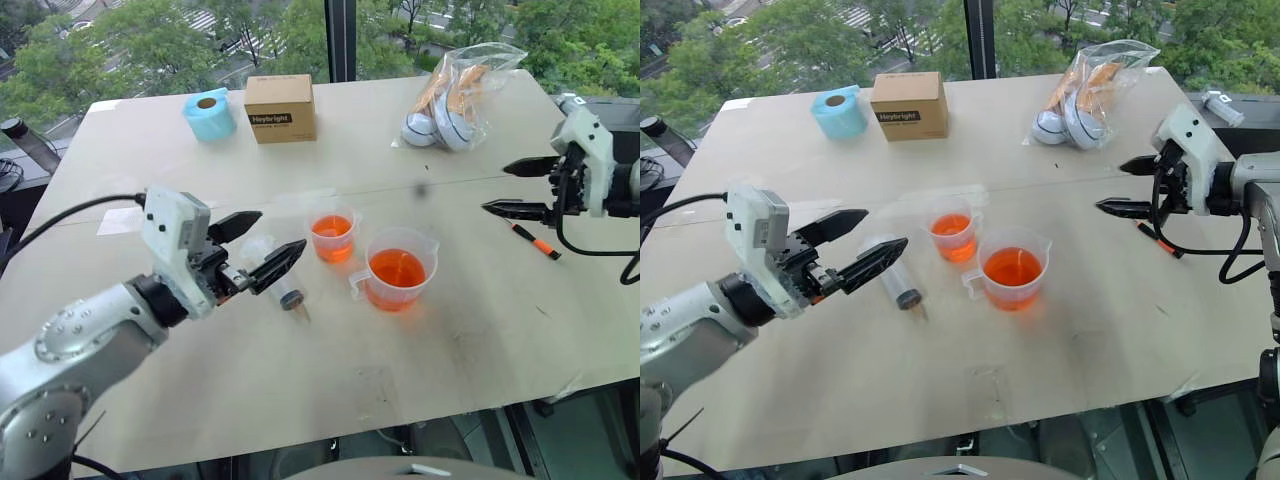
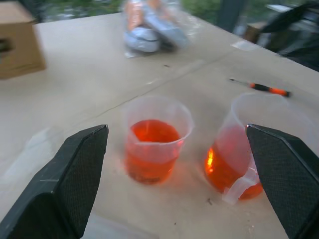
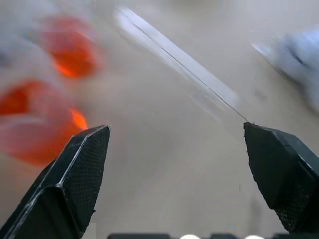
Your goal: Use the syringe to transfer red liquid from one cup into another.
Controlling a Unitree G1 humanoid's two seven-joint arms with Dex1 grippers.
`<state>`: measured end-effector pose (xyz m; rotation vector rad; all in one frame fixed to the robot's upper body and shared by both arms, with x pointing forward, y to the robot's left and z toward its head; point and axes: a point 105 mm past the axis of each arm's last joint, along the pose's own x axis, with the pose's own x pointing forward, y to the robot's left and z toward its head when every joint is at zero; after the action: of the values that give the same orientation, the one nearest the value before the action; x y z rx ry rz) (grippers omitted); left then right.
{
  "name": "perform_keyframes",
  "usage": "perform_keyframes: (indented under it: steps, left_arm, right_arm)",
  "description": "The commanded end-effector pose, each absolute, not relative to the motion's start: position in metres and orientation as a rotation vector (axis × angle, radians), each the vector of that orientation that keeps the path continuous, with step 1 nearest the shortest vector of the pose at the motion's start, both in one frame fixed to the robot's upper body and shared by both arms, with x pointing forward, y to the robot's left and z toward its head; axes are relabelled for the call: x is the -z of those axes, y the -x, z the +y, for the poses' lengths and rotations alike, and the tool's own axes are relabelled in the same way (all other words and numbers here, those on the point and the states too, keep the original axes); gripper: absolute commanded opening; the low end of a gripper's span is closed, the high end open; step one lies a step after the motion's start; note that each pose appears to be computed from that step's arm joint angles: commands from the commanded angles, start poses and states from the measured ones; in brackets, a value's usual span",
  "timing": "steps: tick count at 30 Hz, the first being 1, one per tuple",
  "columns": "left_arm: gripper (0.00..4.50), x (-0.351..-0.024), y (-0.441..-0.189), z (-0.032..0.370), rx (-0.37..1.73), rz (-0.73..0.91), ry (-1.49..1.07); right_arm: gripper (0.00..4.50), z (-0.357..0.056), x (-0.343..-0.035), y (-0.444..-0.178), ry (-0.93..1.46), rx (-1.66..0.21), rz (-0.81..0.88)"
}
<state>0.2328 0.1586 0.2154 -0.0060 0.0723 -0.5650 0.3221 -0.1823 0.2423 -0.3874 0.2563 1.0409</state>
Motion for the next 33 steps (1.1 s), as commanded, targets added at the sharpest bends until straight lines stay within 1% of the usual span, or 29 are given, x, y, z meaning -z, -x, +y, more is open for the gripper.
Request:
perform_keyframes:
  steps: [1, 3, 5, 7, 10, 12, 15, 18, 21, 27, 33]
  left_arm:
    - [4.5, -0.223, -0.234, 0.153, 0.432, 0.052, 0.043]
    - [4.5, -0.218, -0.239, 0.159, 0.329, 0.081, 0.08]
    - [4.5, -0.214, -0.242, 0.164, 0.258, 0.107, 0.087]
    - [4.5, -0.211, -0.246, 0.178, 0.133, 0.135, 0.105]
    - [4.5, -0.198, -0.253, 0.195, -0.024, 0.199, 0.133]
    - [4.5, -0.184, -0.257, 0.197, -0.071, 0.268, 0.058]
    - [4.5, -0.171, -0.269, 0.202, -0.149, 0.332, 0.065]
    - [4.5, -0.163, -0.274, 0.202, -0.201, 0.382, 0.064]
    - [4.5, -0.158, -0.276, 0.197, -0.21, 0.419, 0.065]
    - [4.5, -0.146, -0.287, 0.188, -0.255, 0.5, 0.103]
    - [4.5, -0.136, -0.297, 0.179, -0.261, 0.546, 0.147]
  right_arm:
    - [4.47, -0.16, -0.268, -0.297, 0.356, -1.205, 0.196]
    - [4.47, -0.15, -0.277, -0.287, 0.34, -1.286, 0.168]
    - [4.47, -0.146, -0.282, -0.281, 0.324, -1.324, 0.153]
    - [4.47, -0.145, -0.286, -0.278, 0.334, -1.35, 0.141]
    - [4.47, -0.145, -0.286, -0.282, 0.363, -1.326, 0.144]
    - [4.47, -0.144, -0.287, -0.285, 0.378, -1.31, 0.131]
    - [4.47, -0.141, -0.291, -0.283, 0.376, -1.325, 0.093]
    - [4.47, -0.141, -0.292, -0.277, 0.384, -1.335, 0.086]
    - [4.47, -0.141, -0.296, -0.272, 0.381, -1.356, 0.069]
    - [4.47, -0.136, -0.308, -0.252, 0.347, -1.471, -0.017]
    - [4.47, -0.133, -0.312, -0.245, 0.373, -1.491, -0.069]
